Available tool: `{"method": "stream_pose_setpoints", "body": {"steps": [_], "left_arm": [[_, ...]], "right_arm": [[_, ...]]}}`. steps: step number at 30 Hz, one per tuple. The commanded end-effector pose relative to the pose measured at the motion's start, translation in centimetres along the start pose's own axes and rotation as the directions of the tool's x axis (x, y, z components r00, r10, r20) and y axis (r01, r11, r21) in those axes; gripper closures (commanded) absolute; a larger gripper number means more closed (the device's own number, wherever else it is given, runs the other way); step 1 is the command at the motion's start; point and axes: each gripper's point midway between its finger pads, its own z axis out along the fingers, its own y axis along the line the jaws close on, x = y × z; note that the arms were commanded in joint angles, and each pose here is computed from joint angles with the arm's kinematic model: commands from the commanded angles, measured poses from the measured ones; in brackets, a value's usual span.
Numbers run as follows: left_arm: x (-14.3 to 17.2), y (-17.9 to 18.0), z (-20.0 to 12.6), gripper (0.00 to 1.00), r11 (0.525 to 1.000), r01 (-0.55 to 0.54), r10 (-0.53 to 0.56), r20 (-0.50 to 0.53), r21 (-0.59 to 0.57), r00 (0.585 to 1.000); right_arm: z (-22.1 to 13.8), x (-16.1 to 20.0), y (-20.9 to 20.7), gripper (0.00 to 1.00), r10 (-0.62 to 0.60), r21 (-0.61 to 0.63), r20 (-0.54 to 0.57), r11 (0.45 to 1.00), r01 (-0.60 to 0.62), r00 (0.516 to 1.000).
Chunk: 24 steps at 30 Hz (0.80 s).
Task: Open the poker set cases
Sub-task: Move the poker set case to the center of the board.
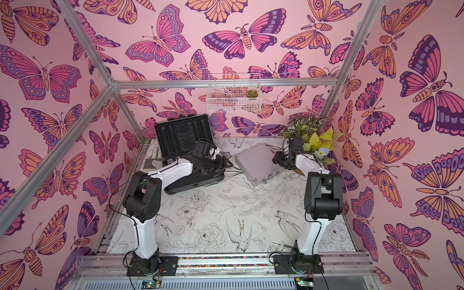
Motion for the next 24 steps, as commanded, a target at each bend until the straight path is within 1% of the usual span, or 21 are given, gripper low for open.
{"method": "stream_pose_setpoints", "body": {"steps": [1, 5, 10, 13, 15, 18, 24], "left_arm": [[0.4, -0.4, 0.8, 0.31, 1.0, 0.007, -0.006, -0.032, 0.016, 0.999], [0.5, -0.9, 1.1, 0.3, 1.0, -0.001, 0.002, -0.035, 0.022, 0.999], [1.0, -0.8, 1.2, 0.29, 1.0, 0.005, -0.004, -0.044, 0.019, 0.999], [1.2, -0.7, 1.2, 0.29, 1.0, 0.007, -0.006, -0.048, 0.018, 0.999], [1.2, -0.5, 1.5, 0.29, 1.0, 0.007, -0.006, -0.052, 0.016, 0.999], [1.3, -0.3, 2.0, 0.29, 1.0, 0.015, -0.013, -0.069, 0.022, 0.998], [1.0, -0.2, 2.7, 0.31, 0.999, 0.028, -0.026, -0.077, 0.027, 0.997]], "right_arm": [[-0.3, 0.0, -1.0, 0.32, -0.016, 0.053, -0.009, 0.998, 0.016, 1.0], [-0.4, -1.1, -2.3, 0.3, -0.034, 0.125, 0.011, 0.992, 0.032, 0.999], [1.1, -0.5, -2.4, 0.31, -0.028, 0.098, -0.038, 0.995, 0.031, 0.999], [1.5, 0.0, -1.7, 0.39, -0.017, 0.045, -0.047, 0.999, 0.019, 0.999], [1.8, 0.4, -1.5, 0.41, -0.004, 0.019, -0.052, 1.0, 0.005, 0.999], [1.9, 1.0, -1.2, 0.47, 0.01, -0.003, -0.068, 1.0, -0.01, 0.998], [1.6, 3.0, -0.6, 0.51, 0.045, -0.062, -0.098, 0.997, -0.051, 0.994]]}}
